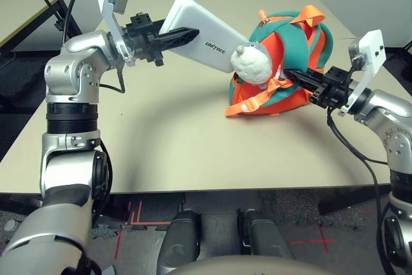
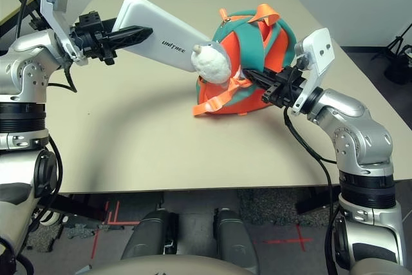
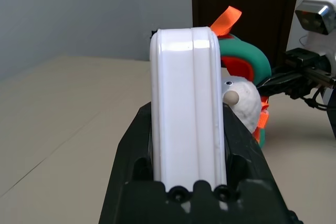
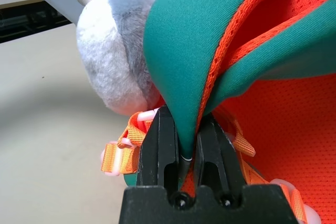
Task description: Put the pencil case into the backpack and zip it.
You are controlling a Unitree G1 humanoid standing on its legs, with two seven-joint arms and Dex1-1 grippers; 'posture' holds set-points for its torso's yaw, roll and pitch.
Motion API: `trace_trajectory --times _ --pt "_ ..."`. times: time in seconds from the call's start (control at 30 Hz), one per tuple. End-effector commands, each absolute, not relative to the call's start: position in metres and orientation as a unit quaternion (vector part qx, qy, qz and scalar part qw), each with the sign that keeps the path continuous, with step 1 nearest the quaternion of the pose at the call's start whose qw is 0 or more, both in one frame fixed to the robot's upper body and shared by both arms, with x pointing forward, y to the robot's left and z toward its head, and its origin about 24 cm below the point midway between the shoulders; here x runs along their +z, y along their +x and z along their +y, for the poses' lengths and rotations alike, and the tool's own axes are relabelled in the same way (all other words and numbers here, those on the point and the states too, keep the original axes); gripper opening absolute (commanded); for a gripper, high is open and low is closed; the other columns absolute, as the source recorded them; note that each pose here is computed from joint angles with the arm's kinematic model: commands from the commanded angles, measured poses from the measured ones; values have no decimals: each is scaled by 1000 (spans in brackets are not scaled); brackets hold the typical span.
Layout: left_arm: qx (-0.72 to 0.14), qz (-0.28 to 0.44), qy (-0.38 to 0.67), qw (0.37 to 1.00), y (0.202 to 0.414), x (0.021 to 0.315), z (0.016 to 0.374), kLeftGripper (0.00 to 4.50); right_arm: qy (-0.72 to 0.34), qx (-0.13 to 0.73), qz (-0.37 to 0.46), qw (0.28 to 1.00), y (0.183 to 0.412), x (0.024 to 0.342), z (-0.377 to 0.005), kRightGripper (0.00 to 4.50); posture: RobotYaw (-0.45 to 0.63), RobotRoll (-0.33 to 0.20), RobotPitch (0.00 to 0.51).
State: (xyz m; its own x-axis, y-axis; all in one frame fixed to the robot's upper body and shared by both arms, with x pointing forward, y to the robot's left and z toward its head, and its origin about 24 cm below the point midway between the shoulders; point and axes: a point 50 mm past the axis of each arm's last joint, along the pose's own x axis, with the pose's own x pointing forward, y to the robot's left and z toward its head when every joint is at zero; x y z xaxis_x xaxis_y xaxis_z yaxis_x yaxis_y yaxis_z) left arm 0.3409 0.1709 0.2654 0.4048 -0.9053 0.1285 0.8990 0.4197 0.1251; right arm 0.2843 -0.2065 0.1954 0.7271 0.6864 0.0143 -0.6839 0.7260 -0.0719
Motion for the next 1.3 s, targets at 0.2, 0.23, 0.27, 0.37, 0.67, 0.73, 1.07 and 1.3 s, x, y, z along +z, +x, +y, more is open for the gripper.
trace_trajectory --times 0.2,0.23,0.27,0.37,0.67,0.73,1.07,1.3 --pt "-541 -121 -39 832 354 256 152 1400 -37 374 -36 926 277 199 -204 67 66 0 61" --pt "-539 -121 -38 833 355 254 151 1400 -38 374 -36 926 277 199 -204 67 66 0 61" --pt "-542 -120 -48 830 355 251 147 1399 -38 371 -36 927 276 199 -205 67 51 0 60" --pt "-545 -114 -68 828 356 240 138 1399 -38 365 -36 929 274 198 -207 67 41 0 61" --pt "-552 -83 -73 826 357 211 122 1399 -39 362 -35 931 272 198 -208 67 32 0 60" --pt "-554 -69 -63 827 358 205 121 1399 -40 362 -35 931 273 198 -209 67 29 0 60" --pt "-563 -52 -49 823 355 184 108 1399 -42 360 -31 932 272 197 -211 67 23 0 56" --pt "-537 -75 -57 838 365 176 88 1399 -46 361 -30 931 272 196 -211 67 18 0 51"
